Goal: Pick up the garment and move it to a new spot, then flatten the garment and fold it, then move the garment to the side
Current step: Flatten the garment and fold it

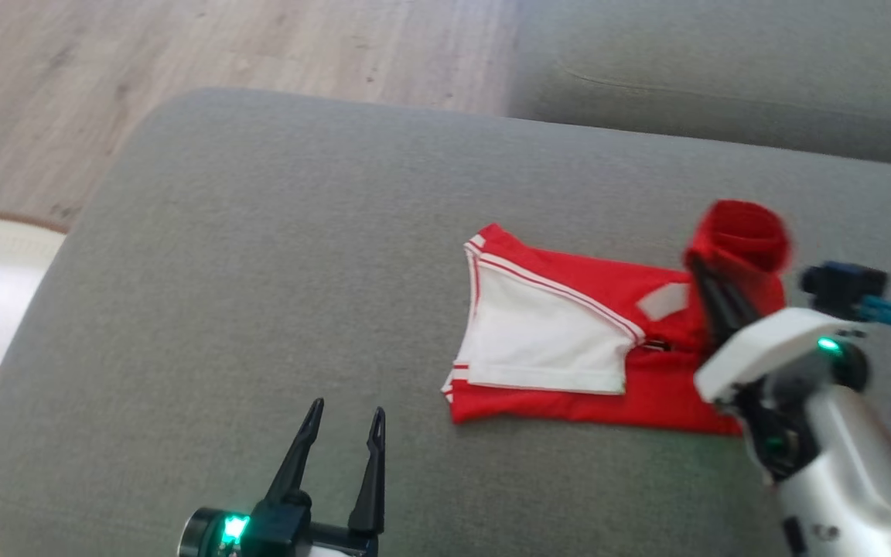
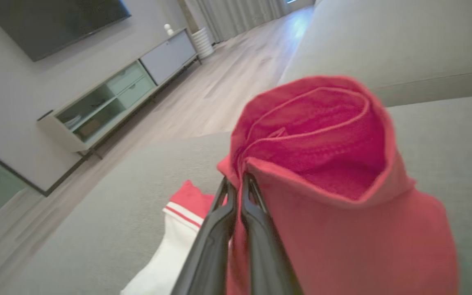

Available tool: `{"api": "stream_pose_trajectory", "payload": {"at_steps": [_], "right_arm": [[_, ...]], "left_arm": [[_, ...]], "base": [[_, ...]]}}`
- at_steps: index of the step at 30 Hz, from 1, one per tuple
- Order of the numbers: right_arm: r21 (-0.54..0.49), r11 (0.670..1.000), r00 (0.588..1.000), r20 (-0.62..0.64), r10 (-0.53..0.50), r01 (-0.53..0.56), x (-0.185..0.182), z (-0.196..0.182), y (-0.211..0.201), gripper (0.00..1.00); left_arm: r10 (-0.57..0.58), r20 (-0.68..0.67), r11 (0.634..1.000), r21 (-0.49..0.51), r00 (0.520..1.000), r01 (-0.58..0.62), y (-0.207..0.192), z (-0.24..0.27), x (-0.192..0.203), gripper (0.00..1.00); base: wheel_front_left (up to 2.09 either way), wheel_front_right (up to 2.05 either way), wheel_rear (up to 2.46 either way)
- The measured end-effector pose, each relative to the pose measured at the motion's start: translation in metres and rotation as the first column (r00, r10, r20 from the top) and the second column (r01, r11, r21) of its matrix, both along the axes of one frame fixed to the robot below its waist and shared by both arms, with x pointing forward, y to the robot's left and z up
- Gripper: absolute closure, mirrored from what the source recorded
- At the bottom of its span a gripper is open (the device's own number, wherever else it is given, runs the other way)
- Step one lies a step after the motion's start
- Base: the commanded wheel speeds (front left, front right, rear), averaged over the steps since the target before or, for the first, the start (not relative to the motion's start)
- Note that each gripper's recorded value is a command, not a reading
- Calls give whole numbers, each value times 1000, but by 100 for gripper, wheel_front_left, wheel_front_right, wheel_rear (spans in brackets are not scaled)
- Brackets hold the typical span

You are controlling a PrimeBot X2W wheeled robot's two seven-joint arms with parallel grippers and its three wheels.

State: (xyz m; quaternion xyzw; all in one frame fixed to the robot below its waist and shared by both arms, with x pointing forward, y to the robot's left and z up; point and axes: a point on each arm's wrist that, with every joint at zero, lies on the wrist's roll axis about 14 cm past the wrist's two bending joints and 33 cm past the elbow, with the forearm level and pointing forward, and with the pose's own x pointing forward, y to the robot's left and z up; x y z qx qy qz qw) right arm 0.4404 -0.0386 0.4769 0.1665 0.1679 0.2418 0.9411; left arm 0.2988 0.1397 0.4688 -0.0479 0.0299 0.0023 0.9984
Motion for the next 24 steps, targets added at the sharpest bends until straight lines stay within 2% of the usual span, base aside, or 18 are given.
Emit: {"api": "stream_pose_trajectory", "payload": {"at_steps": [10, 15, 24], "right_arm": [[42, 970, 970, -32, 242, -241, -28, 0, 92, 100], [47, 949, 948, -46, 315, -313, -37, 0, 115, 100], [52, 910, 898, -147, 414, -411, -61, -23, 138, 100]], "left_arm": [[59, -16, 998, -4, 998, -60, 15, -4, -10, 0], [73, -22, 997, -7, 997, -73, 17, -6, -11, 0], [70, -37, 998, -7, 997, -70, 17, -10, -11, 0]], "base": [[0, 0, 0], [0, 0, 0], [0, 0, 0]]}}
